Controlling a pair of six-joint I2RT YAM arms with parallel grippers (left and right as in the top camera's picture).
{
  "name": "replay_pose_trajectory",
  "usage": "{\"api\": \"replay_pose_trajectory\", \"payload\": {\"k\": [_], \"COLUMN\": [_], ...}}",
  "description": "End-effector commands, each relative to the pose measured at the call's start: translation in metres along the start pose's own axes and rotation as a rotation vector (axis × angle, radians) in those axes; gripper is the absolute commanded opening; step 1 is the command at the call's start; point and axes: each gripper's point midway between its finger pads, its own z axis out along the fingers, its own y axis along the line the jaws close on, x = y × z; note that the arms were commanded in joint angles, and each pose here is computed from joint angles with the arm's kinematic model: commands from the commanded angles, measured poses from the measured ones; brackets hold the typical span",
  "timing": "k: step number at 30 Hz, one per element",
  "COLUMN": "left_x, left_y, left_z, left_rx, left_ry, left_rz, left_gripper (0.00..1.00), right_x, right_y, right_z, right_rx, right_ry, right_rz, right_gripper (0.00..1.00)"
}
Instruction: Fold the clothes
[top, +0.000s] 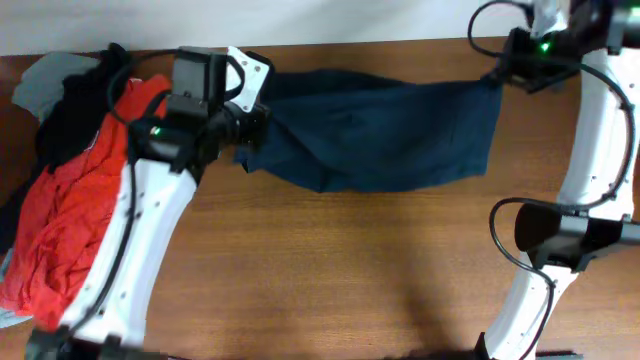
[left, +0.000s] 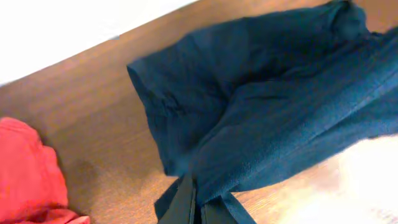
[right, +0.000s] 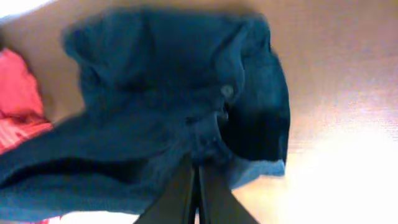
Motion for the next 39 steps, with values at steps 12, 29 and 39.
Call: {"api": "replay_pose_trajectory", "payload": {"k": [12, 29, 39], "left_x": [0.032, 0.035, 0.029], "left_y": [0.068, 0.035, 0.031], "left_z": [-0.003, -0.063, -0.061], "left_rx": [-0.249, -0.222, -0.214], "left_ry": [0.106, 0.080, 0.056], "left_rz": [-0.176, -0.209, -0.197], "left_gripper": [0.00, 0.00, 0.00], "right_x": [0.005, 0.064, 0.086], "right_y": [-0.064, -0.021, -0.060], "right_z": [-0.025, -0.167, -0.094], "right_rx": [0.222, 0.260, 0.327], "right_ry": [-0.026, -0.323, -0.098], "right_rz": [0.071, 0.001, 0.075], "right_gripper": [0.04, 0.04, 0.04]}}
